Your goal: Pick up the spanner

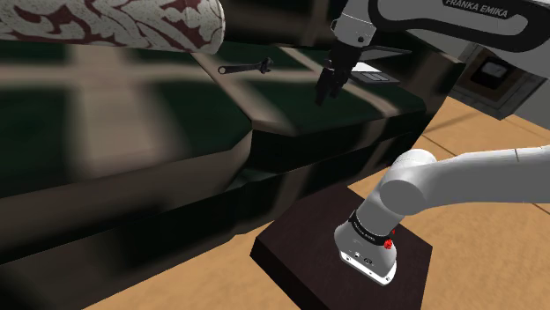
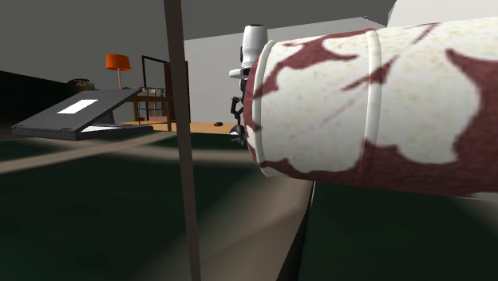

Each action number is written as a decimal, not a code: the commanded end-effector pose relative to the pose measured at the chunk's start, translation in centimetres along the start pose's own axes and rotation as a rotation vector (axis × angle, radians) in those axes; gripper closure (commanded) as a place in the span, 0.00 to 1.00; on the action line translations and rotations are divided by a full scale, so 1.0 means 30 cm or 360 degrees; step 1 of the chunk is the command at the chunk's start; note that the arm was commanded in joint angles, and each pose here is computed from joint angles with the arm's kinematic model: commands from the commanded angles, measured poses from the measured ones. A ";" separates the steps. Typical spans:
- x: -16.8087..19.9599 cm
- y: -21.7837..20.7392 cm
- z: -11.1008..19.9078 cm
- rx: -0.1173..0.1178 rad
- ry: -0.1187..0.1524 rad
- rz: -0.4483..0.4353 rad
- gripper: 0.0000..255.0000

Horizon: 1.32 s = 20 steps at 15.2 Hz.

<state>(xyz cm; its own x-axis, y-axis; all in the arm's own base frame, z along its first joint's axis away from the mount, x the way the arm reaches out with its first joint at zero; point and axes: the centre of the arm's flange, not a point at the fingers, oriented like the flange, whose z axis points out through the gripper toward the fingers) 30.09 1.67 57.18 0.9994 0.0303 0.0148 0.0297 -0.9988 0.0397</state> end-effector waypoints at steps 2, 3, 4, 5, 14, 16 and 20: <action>0.040 0.023 -0.009 -0.0005 -0.0015 -0.0099 0.00; 0.082 0.043 -0.019 -0.0009 -0.0030 -0.0199 0.00; 0.124 0.061 -0.027 -0.0014 -0.0045 -0.0298 0.00; 0.168 0.076 -0.036 -0.0019 -0.0060 -0.0397 0.00; 0.582 0.081 -0.093 -0.0061 -0.0195 -0.1292 0.00; 0.671 0.051 -0.100 -0.0071 -0.0225 -0.1491 0.00; 0.834 -0.042 -0.110 -0.0090 -0.0285 -0.1888 0.00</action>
<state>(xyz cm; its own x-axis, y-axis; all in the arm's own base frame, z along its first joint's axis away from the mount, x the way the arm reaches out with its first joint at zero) 54.01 3.18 60.70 0.4041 0.8946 -0.1909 0.9104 -0.4136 -0.0108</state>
